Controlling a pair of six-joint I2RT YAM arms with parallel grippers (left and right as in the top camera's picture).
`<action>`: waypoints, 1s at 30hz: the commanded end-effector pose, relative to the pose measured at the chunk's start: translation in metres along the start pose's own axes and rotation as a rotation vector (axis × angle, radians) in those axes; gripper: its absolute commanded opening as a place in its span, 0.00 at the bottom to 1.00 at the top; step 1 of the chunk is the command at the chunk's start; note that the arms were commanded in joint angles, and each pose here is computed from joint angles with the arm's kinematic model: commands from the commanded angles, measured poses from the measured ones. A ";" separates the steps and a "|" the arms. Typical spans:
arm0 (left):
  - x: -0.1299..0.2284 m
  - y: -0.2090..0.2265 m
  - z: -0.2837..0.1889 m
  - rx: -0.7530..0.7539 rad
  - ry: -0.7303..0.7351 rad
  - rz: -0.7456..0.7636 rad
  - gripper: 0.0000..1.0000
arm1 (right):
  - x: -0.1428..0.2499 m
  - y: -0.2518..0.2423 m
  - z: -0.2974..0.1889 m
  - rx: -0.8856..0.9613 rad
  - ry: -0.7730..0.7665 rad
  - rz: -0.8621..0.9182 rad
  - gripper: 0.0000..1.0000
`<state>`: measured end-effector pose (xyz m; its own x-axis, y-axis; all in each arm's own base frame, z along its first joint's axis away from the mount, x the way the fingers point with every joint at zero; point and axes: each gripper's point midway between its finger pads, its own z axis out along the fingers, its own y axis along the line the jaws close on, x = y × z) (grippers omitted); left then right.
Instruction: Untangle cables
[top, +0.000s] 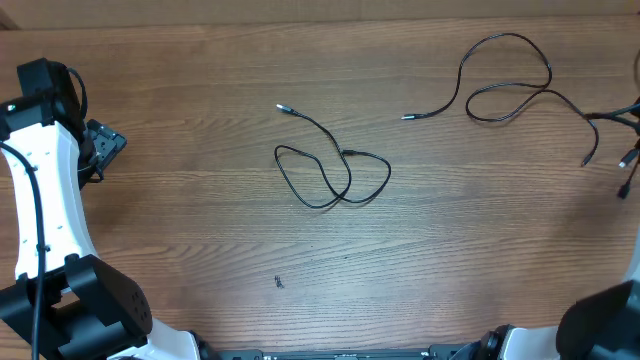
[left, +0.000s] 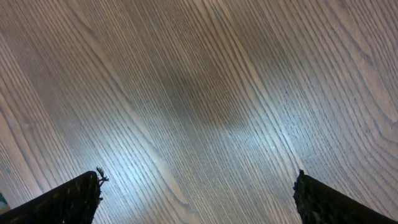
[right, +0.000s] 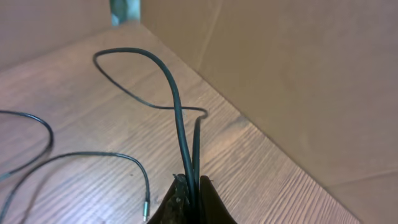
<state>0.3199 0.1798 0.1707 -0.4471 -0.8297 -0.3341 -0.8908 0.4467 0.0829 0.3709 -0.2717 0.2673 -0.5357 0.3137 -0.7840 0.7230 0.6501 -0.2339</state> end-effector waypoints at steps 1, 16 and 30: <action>-0.005 -0.001 -0.002 -0.001 -0.014 -0.020 1.00 | 0.012 -0.014 0.024 0.045 0.050 0.012 0.04; -0.005 -0.001 -0.002 -0.001 -0.014 -0.020 1.00 | 0.049 -0.018 0.060 0.023 0.185 0.037 0.04; -0.005 -0.001 -0.002 -0.001 -0.014 -0.020 1.00 | 0.104 0.042 0.068 -0.277 0.393 0.024 0.04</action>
<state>0.3198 0.1798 0.1707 -0.4473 -0.8298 -0.3338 -0.8908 0.4467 0.0832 0.3639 -0.2717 0.1339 -0.6900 0.5324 -0.4904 0.6532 0.7499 -0.1048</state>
